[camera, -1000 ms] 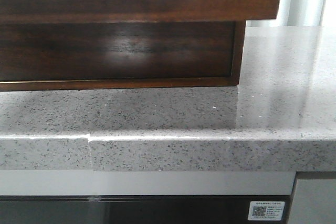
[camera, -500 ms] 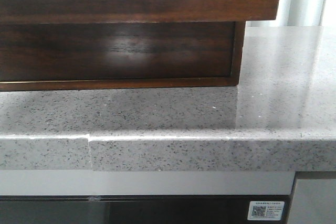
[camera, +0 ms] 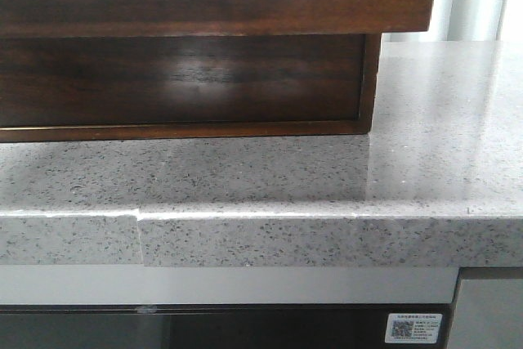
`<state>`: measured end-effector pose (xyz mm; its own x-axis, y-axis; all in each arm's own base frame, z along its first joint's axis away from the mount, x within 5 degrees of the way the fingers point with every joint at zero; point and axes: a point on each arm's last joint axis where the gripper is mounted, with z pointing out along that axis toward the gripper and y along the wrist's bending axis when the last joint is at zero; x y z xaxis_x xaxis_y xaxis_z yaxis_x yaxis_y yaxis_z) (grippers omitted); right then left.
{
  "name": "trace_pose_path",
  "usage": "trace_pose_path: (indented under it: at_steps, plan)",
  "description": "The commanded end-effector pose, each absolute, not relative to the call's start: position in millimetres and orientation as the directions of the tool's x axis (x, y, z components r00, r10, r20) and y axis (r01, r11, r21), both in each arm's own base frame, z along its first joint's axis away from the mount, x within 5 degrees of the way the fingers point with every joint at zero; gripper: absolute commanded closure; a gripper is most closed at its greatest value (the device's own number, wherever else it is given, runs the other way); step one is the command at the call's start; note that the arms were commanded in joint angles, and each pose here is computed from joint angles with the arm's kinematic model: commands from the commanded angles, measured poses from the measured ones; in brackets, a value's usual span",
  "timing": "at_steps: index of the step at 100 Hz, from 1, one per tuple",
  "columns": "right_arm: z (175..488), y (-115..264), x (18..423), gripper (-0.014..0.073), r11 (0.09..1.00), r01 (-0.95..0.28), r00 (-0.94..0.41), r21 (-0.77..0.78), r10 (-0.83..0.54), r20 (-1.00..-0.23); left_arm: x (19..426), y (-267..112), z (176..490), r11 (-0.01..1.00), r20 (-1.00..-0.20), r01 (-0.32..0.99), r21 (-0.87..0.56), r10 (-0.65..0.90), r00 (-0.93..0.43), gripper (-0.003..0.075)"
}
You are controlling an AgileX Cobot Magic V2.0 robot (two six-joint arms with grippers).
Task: Put scissors in drawer with both arms
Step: 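Withdraw the right gripper from the drawer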
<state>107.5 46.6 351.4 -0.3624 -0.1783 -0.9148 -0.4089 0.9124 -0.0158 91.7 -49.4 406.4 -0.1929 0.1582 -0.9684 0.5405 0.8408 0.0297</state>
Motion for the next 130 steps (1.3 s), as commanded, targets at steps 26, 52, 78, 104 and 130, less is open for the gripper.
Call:
trace_pose_path:
  at_steps: [26,52,78,104,130]
  plan:
    - [353.3,42.1,99.0,0.0407,0.918,-0.397,-0.229,-0.013,-0.113,-0.967,93.2,-49.5,419.2,0.85,-0.985,0.527,0.014,0.101,-0.137,0.0358]
    - [353.7,42.1,99.1,0.0608,0.918,-0.397,-0.225,-0.013,-0.112,-0.968,93.2,-49.5,419.2,0.85,-0.985,0.527,0.014,0.101,-0.137,0.0603]
    - [355.5,41.9,99.6,0.0664,0.919,-0.395,-0.204,-0.023,-0.112,-0.973,93.3,-49.5,419.4,0.85,-0.986,0.527,0.012,0.099,-0.136,0.0741]
    - [355.5,41.9,99.6,0.0664,0.919,-0.395,-0.204,-0.023,-0.112,-0.973,93.2,-49.7,419.5,0.849,-0.986,0.528,0.01,0.097,-0.137,0.0741]
    - [355.5,41.9,99.6,0.0664,0.919,-0.395,-0.204,-0.023,-0.112,-0.973,85.5,-43.1,418.3,0.879,-0.992,0.472,0.065,0.108,-0.064,0.0741]
